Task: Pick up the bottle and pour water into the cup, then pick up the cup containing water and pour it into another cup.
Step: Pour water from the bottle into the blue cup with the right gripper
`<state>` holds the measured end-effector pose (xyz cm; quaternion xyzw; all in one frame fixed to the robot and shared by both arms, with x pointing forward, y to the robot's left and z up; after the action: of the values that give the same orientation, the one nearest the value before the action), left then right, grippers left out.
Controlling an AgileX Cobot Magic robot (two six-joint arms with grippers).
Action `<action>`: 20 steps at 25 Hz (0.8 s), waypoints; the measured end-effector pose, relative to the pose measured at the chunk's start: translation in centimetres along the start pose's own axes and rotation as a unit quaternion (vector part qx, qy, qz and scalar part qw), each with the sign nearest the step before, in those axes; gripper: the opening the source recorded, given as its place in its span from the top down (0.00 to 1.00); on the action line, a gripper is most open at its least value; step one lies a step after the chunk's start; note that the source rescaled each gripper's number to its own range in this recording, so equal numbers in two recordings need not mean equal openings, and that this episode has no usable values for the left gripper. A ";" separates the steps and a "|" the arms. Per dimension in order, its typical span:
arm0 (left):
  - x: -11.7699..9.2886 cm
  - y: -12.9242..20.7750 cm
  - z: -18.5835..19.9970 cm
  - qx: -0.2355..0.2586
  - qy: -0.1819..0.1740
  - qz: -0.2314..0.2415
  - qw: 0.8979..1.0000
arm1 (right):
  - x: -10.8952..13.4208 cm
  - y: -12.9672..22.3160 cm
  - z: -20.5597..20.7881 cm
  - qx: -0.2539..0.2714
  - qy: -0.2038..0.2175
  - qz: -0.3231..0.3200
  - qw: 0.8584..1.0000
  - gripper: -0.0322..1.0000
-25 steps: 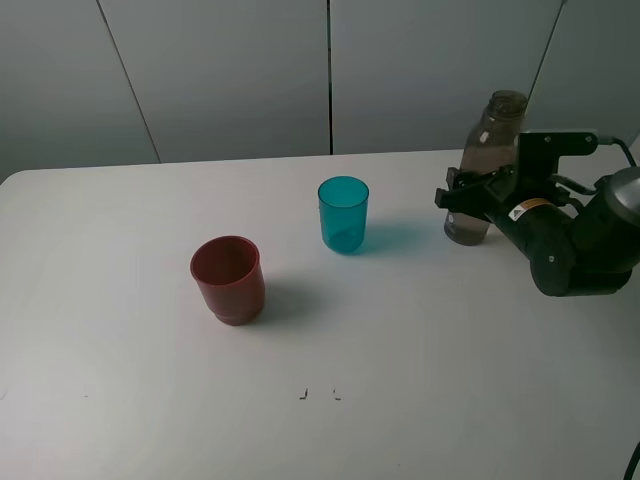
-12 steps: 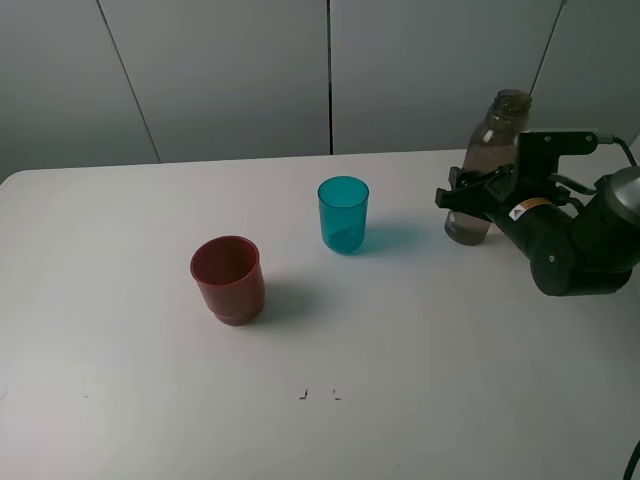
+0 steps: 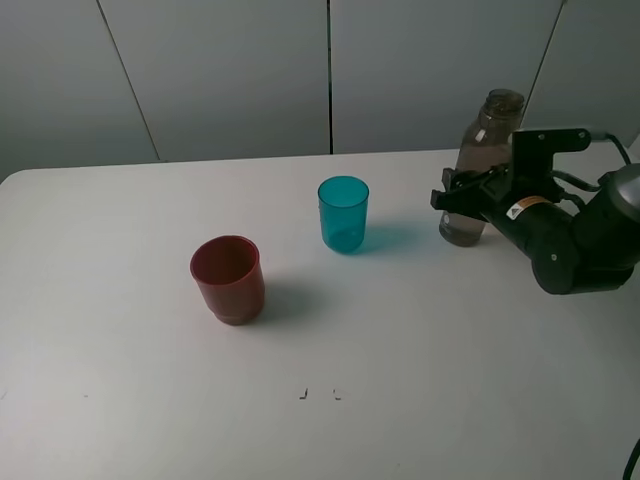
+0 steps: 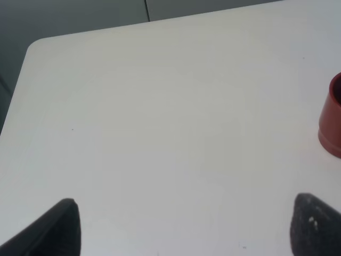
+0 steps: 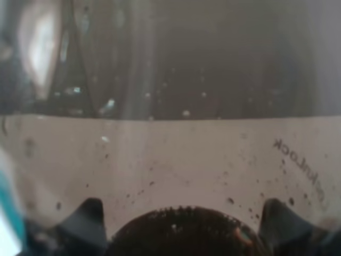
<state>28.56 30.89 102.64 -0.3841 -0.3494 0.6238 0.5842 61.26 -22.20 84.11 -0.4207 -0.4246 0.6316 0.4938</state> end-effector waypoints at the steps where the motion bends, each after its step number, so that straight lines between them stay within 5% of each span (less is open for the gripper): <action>1: 0.0 0.0 0.0 0.000 0.000 0.000 1.000 | 0.0 -0.5 0.1 -0.002 -0.001 0.003 1.000 0.95; 10: 0.0 0.0 0.0 0.000 0.000 0.000 1.000 | 0.0 -5.9 1.5 -0.070 -0.012 0.067 0.995 0.95; 20: 0.0 0.0 0.0 0.000 0.000 0.003 1.000 | 2.2 -7.8 -1.5 -0.008 -0.086 0.141 0.986 0.95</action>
<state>28.56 30.89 102.64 -0.3853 -0.3481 0.6258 0.5820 64.44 -18.73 90.81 -0.4242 -0.4069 0.7255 0.3580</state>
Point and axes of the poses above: a point on each arm's last joint axis where the gripper is mounted, z pointing back along that axis away from the gripper, x along the wrist's bending axis when the last joint is at zero, y = z × x, the point moved 6 cm from there along -z, pointing out along that axis toward the gripper, and after that the axes turned 10 degrees about z, right-handed, at the moved point
